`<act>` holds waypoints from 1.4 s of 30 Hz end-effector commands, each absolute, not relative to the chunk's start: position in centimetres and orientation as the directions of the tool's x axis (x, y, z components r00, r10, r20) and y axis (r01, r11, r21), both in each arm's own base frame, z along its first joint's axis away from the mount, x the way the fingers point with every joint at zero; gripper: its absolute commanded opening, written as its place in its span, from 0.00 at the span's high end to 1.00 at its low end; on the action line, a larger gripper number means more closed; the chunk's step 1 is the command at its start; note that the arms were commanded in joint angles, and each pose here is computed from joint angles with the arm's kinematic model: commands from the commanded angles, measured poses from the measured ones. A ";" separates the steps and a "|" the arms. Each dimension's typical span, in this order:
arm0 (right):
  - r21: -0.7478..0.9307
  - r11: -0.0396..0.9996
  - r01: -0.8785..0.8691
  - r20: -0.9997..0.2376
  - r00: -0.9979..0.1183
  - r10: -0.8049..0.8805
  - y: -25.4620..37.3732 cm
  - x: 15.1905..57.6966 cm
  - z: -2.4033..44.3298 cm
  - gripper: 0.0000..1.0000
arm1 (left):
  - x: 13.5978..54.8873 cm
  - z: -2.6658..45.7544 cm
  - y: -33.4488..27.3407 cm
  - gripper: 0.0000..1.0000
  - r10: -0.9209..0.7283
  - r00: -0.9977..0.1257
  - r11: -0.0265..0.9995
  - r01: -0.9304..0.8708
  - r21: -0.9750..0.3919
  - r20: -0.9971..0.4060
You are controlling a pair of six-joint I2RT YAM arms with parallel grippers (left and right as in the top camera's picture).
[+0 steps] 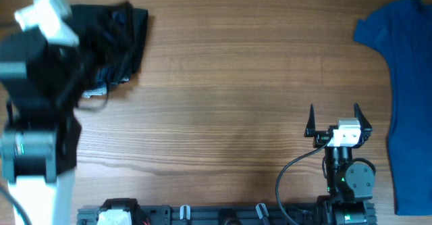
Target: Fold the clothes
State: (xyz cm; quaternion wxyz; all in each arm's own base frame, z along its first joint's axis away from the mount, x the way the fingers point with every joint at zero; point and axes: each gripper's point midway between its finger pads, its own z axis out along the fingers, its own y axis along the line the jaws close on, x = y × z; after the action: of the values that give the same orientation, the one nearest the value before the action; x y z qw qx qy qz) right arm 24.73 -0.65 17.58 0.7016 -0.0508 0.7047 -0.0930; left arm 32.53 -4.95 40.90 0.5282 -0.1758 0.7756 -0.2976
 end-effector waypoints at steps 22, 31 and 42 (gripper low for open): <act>-0.207 0.976 0.065 -0.978 -0.005 -0.207 -0.8 24.7 17.7 0.00 | 24.4 15.0 -1.6 0.00 -0.604 -0.320 0.792 -0.138 -0.594 -0.730; -0.207 0.976 0.065 -0.978 -0.005 -0.207 -0.8 24.7 17.7 0.00 | 24.6 16.6 0.5 0.00 -0.604 -0.132 0.796 -0.140 -0.589 -0.786; -0.207 0.976 0.065 -0.978 -0.005 -0.207 -0.8 24.7 17.7 0.00 | 24.2 16.7 0.5 0.00 -0.602 -0.068 0.797 -0.095 -0.596 -0.795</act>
State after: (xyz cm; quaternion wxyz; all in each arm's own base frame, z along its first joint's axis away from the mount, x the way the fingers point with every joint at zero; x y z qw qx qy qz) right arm 24.73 -0.65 17.58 0.7016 -0.0508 0.7047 -0.0930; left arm 24.36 0.18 16.73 0.6245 -0.2475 0.7116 -0.2059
